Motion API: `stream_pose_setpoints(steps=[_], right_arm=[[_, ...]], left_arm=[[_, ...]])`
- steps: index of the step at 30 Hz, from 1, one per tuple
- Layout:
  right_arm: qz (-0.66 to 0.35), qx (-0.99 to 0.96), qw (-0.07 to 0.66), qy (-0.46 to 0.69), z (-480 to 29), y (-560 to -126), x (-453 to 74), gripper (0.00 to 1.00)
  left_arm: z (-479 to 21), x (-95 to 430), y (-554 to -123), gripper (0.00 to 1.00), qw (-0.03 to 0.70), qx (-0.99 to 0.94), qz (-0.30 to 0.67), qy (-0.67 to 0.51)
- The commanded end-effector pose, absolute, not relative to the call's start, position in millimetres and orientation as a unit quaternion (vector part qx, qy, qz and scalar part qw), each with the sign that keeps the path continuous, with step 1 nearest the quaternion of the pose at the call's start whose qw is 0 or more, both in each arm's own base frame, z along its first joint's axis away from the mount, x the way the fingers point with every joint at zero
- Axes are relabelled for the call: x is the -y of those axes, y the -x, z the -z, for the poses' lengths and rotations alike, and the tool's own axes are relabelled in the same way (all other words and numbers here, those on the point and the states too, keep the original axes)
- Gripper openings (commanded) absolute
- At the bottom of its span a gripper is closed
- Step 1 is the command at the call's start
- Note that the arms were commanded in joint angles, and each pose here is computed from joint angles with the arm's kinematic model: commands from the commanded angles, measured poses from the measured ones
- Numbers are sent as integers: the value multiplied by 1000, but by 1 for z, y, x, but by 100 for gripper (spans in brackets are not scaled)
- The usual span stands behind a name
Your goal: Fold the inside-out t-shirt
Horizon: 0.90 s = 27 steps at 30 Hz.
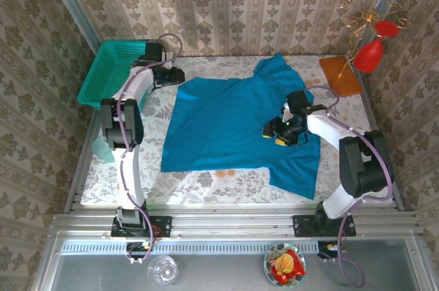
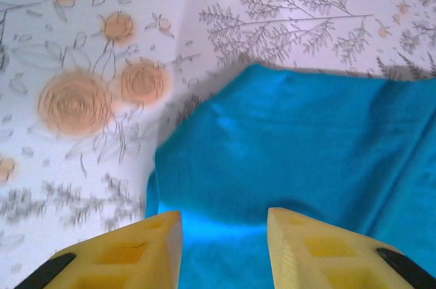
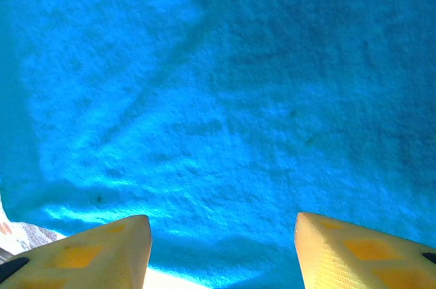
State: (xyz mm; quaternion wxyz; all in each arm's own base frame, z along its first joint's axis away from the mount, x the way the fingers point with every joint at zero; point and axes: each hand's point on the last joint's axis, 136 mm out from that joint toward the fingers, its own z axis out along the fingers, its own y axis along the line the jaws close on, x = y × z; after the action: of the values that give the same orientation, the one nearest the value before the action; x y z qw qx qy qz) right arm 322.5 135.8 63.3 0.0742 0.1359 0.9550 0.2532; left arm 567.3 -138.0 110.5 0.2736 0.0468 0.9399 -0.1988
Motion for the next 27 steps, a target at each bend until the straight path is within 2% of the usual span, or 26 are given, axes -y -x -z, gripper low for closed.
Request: stream_pose_setpoints(steps=[1, 10, 17, 21, 24, 27], right_arm=[[-258, -955, 80, -123, -69, -330, -141, 59], [-248, -958, 77, -126, -64, -329, -139, 60], [-249, -957, 76, -129, -65, -327, -142, 60], [-248, -957, 78, -130, -66, -326, -142, 59], [-247, -957, 82, -130, -69, -326, -141, 59], [-241, -959, 73, -132, -69, -320, -139, 59]], left_arm=[[-99, 132, -576, 39, 250, -951, 167, -67], [-64, 139, -580, 40, 197, -962, 176, -69], [-50, 141, -580, 40, 183, -963, 188, -67], [-53, 143, -582, 27, 187, -959, 202, -68], [-66, 140, -590, 10, 210, -955, 199, -70], [-92, 128, -602, 3, 253, -949, 173, -68]])
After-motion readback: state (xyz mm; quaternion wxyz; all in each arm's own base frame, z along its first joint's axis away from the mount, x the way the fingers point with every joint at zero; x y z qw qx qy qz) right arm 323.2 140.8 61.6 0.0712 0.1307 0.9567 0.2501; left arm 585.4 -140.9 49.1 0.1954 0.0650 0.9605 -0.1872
